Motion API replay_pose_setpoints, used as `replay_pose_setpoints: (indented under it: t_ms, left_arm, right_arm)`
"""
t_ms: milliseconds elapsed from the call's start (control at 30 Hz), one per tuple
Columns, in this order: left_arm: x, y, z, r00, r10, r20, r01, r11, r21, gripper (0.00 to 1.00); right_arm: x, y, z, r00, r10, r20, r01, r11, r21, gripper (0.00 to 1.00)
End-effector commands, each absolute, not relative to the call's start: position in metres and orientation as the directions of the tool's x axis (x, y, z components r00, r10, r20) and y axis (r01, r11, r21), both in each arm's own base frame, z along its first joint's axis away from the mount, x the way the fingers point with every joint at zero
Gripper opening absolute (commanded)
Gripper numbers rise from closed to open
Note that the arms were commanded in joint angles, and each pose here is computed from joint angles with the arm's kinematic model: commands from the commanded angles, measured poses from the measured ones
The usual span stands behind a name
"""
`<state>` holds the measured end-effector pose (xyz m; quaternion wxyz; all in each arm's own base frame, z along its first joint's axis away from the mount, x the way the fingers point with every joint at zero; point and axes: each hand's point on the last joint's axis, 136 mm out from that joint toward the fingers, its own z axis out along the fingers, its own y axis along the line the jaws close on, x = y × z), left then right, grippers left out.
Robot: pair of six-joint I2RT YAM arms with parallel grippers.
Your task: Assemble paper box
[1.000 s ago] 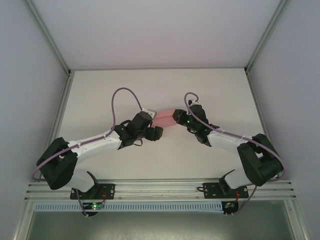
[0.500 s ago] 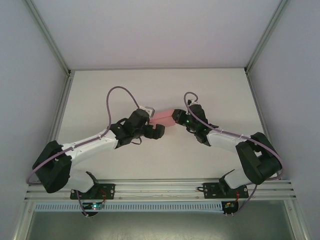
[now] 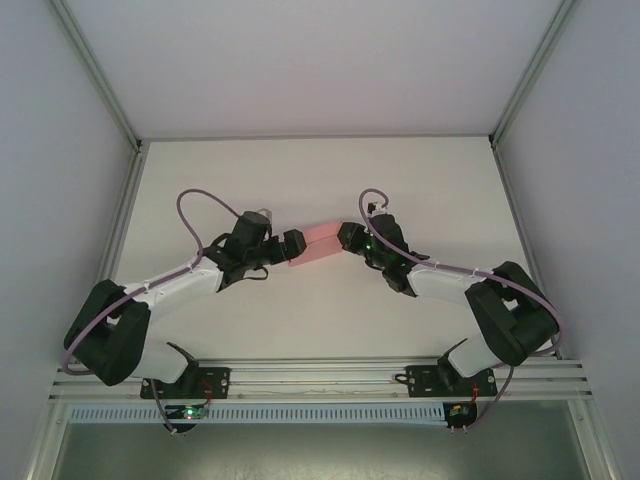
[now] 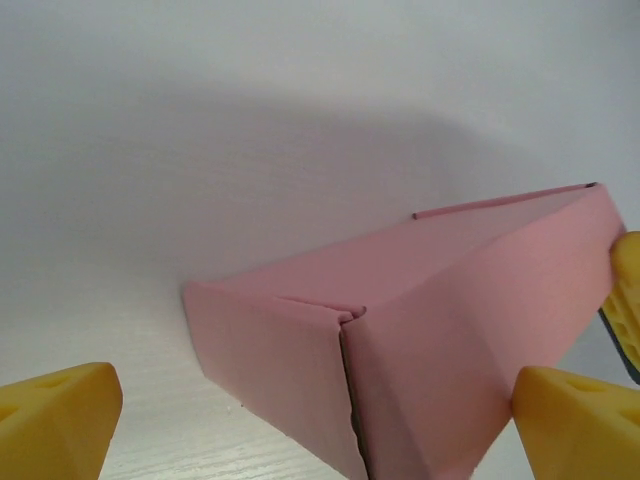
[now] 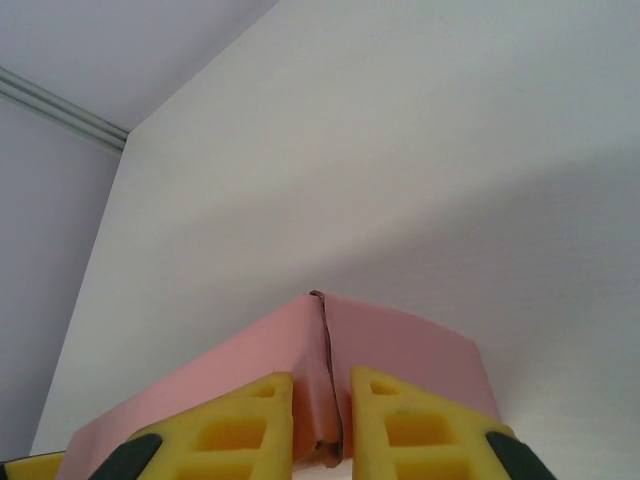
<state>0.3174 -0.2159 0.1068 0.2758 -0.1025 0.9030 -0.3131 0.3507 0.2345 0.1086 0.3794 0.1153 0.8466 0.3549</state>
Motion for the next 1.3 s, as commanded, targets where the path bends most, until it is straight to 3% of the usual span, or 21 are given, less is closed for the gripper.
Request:
replay_pose_setpoints:
  t_ms: [0, 500, 667, 800, 900, 1267]
  left_arm:
    - [0.321, -0.215, 0.124, -0.786, -0.413, -0.461, 0.007, 0.739, -0.674, 0.99]
    - [0.336, -0.199, 0.12, -0.751, -0.519, -0.409, -0.032, 0.646, -0.762, 0.94]
    - [0.337, -0.203, 0.11, -0.763, -0.527, -0.375, -0.021, 0.6, -0.8, 0.73]
    - [0.334, -0.202, 0.097, -0.77, -0.523, -0.366, -0.03, 0.603, -0.797, 0.65]
    - [0.332, -0.201, 0.087, -0.776, -0.52, -0.357, -0.038, 0.602, -0.797, 0.48]
    - [0.322, -0.198, 0.04, -0.794, -0.452, -0.406, 0.02, 0.649, -0.761, 0.08]
  right_arm:
    - [0.286, 0.202, 0.001, -0.86, 0.355, -0.366, 0.137, 0.853, 0.504, 0.14]
    - [0.283, 0.206, 0.0, -0.866, 0.339, -0.368, 0.122, 0.856, 0.502, 0.09]
    - [0.283, 0.205, 0.001, -0.861, 0.347, -0.371, 0.128, 0.855, 0.503, 0.09]
    - [0.283, 0.205, -0.001, -0.863, 0.346, -0.368, 0.127, 0.854, 0.504, 0.09]
    - [0.283, 0.204, -0.003, -0.863, 0.346, -0.368, 0.125, 0.853, 0.507, 0.08]
    - [0.288, 0.222, 0.002, -0.867, 0.278, -0.413, -0.018, 0.811, 0.585, 0.05]
